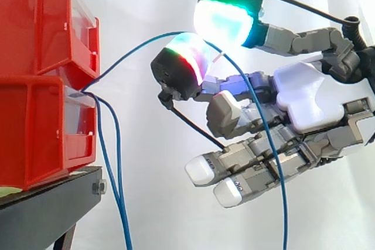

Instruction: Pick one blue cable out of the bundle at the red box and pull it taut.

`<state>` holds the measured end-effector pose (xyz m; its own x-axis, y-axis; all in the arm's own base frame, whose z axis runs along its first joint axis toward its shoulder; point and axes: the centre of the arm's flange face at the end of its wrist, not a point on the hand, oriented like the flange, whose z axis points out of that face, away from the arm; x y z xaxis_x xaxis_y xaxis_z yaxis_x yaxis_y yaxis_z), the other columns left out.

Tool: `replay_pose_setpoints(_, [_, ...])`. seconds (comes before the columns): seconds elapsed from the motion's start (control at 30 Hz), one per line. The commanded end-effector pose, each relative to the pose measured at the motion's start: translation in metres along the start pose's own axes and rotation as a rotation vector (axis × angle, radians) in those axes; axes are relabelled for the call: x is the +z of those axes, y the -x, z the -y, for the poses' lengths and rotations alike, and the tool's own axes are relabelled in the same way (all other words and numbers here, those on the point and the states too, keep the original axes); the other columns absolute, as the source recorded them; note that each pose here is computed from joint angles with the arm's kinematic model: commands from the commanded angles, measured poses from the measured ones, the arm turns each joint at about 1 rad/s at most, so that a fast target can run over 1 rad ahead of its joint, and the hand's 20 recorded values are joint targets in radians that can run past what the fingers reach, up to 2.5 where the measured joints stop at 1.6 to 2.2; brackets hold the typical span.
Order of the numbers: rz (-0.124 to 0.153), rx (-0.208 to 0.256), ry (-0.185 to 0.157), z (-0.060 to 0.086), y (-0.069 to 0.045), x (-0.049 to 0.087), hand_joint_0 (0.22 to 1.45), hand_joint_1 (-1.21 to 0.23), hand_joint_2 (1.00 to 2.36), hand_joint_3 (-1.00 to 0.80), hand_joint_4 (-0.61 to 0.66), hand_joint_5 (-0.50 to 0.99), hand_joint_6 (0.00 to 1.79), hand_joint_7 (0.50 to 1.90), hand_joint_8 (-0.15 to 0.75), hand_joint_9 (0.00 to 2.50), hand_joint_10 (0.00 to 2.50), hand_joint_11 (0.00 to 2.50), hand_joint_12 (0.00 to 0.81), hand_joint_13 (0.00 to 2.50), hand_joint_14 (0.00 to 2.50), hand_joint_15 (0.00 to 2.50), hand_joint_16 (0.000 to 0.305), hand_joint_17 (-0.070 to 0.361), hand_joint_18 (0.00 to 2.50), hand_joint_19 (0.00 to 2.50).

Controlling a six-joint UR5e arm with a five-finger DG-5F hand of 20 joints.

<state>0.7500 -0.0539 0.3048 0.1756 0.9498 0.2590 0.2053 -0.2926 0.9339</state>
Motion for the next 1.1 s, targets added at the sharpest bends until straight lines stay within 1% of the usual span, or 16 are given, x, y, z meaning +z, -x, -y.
replay_pose_setpoints(0.0, [0.000, 0.000, -0.001, 0.0004, -0.0001, -0.0001, 0.50, -0.44, 1.00, -0.50, -0.16, -0.16, 0.88, 0.93, 0.302, 0.89, 0.01, 1.02, 0.396, 0.57, 0.01, 0.38, 0.054, 0.121, 0.44, 0.28])
replay_pose_setpoints(0.27, [0.002, -0.002, -0.002, 0.0014, 0.0003, 0.0004, 0.49, -0.43, 1.00, -0.50, -0.15, -0.16, 0.88, 0.93, 0.306, 0.89, 0.01, 1.01, 0.400, 0.58, 0.01, 0.38, 0.054, 0.121, 0.45, 0.27])
replay_pose_setpoints(0.3, [-0.002, -0.001, -0.001, 0.0007, -0.0012, -0.0002, 0.49, -0.43, 1.00, -0.50, -0.15, -0.16, 0.88, 0.93, 0.306, 0.89, 0.01, 1.02, 0.400, 0.58, 0.01, 0.38, 0.054, 0.121, 0.45, 0.27])
replay_pose_setpoints(0.4, [0.002, -0.001, -0.002, 0.0014, 0.0003, 0.0004, 0.52, -0.49, 1.00, -0.50, -0.16, -0.16, 0.87, 0.97, 0.298, 0.89, 0.01, 1.02, 0.390, 0.57, 0.01, 0.38, 0.052, 0.117, 0.44, 0.27])
replay_pose_setpoints(0.5, [0.000, -0.001, -0.001, 0.0007, -0.0010, -0.0002, 0.54, -0.53, 1.00, -0.47, -0.16, -0.17, 0.88, 1.00, 0.291, 0.89, 0.01, 1.01, 0.385, 0.57, 0.01, 0.38, 0.051, 0.114, 0.44, 0.28])
replay_pose_setpoints(0.6, [0.000, 0.000, -0.001, 0.0004, -0.0001, -0.0001, 0.55, -0.55, 1.00, -0.44, -0.16, -0.17, 0.88, 0.98, 0.289, 0.89, 0.01, 1.03, 0.381, 0.58, 0.01, 0.38, 0.050, 0.113, 0.44, 0.28])
replay_pose_setpoints(0.73, [0.001, -0.001, -0.004, 0.0021, 0.0004, 0.0003, 0.53, -0.55, 1.00, -0.50, -0.16, -0.18, 0.89, 0.94, 0.297, 0.90, 0.01, 1.03, 0.387, 0.59, 0.01, 0.38, 0.051, 0.116, 0.46, 0.27])
replay_pose_setpoints(0.87, [-0.002, -0.001, -0.001, 0.0007, -0.0012, -0.0002, 0.52, -0.54, 1.00, -0.50, -0.15, -0.18, 0.89, 0.93, 0.303, 0.90, 0.01, 1.02, 0.392, 0.59, 0.01, 0.38, 0.052, 0.118, 0.47, 0.27])
replay_pose_setpoints(0.93, [-0.001, -0.001, -0.004, 0.0022, 0.0003, 0.0003, 0.50, -0.51, 1.00, -0.50, -0.13, -0.18, 0.89, 0.91, 0.309, 0.91, 0.01, 1.01, 0.399, 0.60, 0.01, 0.38, 0.054, 0.122, 0.48, 0.26])
replay_pose_setpoints(0.97, [-0.003, -0.002, -0.002, 0.0008, -0.0013, -0.0002, 0.49, -0.51, 1.00, -0.50, -0.13, -0.18, 0.89, 0.91, 0.310, 0.91, 0.01, 1.01, 0.401, 0.60, 0.01, 0.38, 0.054, 0.122, 0.48, 0.26])
replay_pose_setpoints(1.0, [-0.002, -0.002, -0.002, 0.0005, -0.0002, -0.0001, 0.48, -0.51, 1.00, -0.50, -0.12, -0.18, 0.89, 0.90, 0.313, 0.91, 0.01, 1.01, 0.403, 0.60, 0.01, 0.38, 0.055, 0.124, 0.48, 0.26])
replay_pose_setpoints(1.07, [0.001, -0.011, -0.004, 0.0024, -0.0005, 0.0002, 0.48, -0.50, 1.00, -0.50, -0.12, -0.18, 0.89, 0.91, 0.312, 0.91, 0.01, 1.02, 0.404, 0.60, 0.01, 0.38, 0.055, 0.125, 0.49, 0.26])
